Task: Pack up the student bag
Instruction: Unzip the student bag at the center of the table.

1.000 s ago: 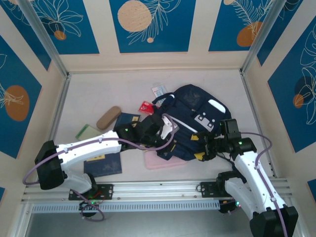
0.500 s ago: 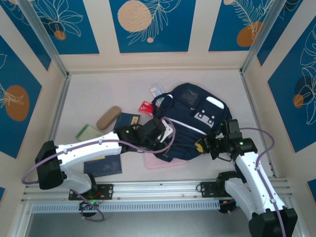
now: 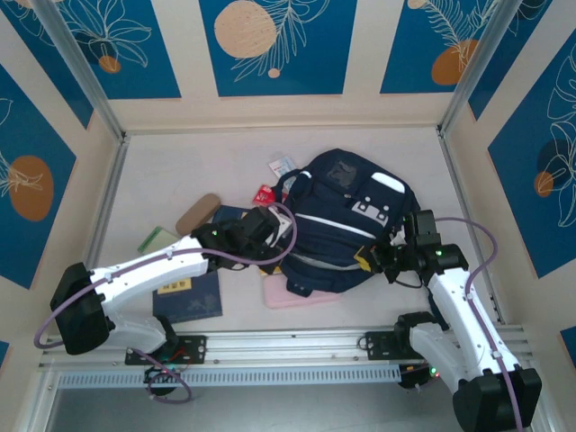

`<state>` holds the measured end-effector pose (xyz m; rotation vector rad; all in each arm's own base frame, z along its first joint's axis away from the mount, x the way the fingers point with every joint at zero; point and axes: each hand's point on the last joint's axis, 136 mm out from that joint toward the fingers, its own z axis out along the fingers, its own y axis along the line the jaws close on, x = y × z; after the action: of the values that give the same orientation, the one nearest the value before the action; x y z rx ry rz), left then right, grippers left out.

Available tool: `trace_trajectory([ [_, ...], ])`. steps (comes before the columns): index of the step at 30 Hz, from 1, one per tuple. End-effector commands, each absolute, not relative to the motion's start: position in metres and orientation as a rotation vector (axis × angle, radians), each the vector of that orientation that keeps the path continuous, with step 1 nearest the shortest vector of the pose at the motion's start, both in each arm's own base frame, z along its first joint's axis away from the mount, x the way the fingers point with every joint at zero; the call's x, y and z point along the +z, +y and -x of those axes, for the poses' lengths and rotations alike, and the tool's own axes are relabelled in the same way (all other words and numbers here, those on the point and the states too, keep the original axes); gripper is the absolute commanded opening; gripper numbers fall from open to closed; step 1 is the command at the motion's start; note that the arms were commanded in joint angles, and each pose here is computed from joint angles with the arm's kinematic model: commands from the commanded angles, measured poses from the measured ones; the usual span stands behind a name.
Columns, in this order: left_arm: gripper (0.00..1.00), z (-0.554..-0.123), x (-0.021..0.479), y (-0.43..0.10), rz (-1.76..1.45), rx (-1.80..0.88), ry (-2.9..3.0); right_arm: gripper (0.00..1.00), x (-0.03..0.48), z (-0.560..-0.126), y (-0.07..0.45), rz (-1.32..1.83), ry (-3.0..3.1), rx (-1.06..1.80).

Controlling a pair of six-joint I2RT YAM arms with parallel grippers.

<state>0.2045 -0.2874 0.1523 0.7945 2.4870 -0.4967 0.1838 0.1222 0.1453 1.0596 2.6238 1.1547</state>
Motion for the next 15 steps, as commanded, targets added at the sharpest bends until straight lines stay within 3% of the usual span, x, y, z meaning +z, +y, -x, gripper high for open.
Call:
trace_trajectory([
  [1, 0.0, -0.218, 0.141, -0.27, -0.754, -0.403, 2.506, 0.0, 0.173, -0.192, 0.136, -0.818, 2.589, 1.252],
  [12, 0.0, -0.273, 0.118, -0.257, -0.618, -0.384, 2.511, 0.0, 0.197, -0.185, 0.151, -0.634, 2.6, 1.342],
  [15, 0.0, -0.292, 0.115, -0.257, -0.58, -0.4, 2.508, 0.0, 0.209, -0.185, 0.163, -0.633, 2.58, 1.491],
])
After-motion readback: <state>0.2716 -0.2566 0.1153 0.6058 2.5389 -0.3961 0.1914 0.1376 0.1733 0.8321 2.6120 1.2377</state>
